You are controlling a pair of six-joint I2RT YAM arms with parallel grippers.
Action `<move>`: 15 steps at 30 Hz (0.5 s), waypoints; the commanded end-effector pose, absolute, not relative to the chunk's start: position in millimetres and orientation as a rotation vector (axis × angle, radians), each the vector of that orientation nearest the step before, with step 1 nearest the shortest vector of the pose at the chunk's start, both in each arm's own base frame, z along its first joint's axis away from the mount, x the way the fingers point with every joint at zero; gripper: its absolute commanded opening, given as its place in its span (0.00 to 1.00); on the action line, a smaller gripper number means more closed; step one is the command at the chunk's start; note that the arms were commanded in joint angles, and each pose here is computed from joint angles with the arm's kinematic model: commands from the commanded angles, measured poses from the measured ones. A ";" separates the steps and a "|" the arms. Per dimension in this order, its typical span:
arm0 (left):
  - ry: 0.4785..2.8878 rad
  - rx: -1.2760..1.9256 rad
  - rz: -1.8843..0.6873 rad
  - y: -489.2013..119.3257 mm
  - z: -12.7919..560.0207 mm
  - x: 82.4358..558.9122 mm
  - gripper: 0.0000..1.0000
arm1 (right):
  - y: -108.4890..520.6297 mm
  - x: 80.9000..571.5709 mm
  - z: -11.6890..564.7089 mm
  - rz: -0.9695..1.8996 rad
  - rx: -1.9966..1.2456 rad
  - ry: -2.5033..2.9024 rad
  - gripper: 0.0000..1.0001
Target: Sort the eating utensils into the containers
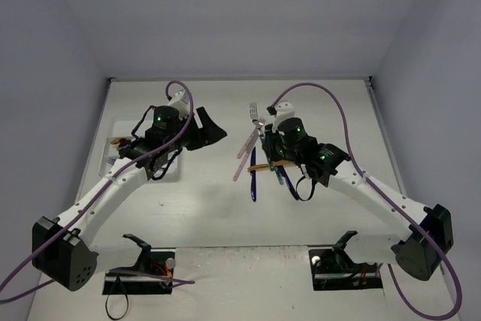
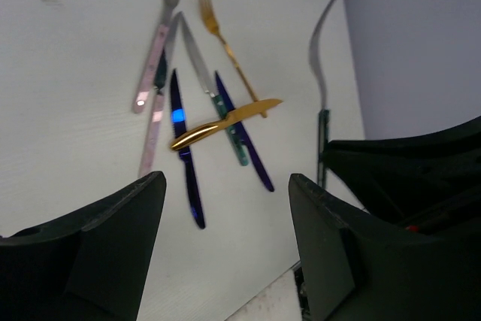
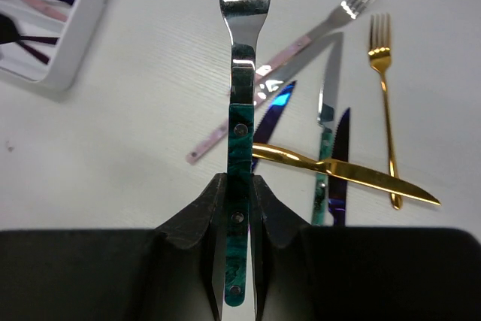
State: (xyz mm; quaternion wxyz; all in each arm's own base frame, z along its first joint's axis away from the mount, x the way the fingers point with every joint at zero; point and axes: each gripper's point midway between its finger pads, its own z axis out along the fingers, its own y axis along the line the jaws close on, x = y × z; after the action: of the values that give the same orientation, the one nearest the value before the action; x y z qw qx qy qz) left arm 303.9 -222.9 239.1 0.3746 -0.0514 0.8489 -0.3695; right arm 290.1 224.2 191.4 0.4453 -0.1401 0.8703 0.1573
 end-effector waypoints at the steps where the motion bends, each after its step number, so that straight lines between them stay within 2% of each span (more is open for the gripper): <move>1: 1.937 -0.132 -1.185 -267.3 300.2 316.4 0.63 | 261.0 285.5 244.6 0.532 -0.407 2.000 0.00; 15: 1.977 -0.124 -1.245 -323.3 291.8 316.5 0.61 | 283.0 281.5 263.3 0.609 -0.410 1.946 0.00</move>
State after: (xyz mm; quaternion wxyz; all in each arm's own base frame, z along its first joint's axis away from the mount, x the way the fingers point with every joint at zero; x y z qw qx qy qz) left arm 305.8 -309.7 237.8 0.3447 -0.0458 0.8262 -0.4432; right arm 268.8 266.3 216.0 0.4545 -0.1874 0.8448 0.2114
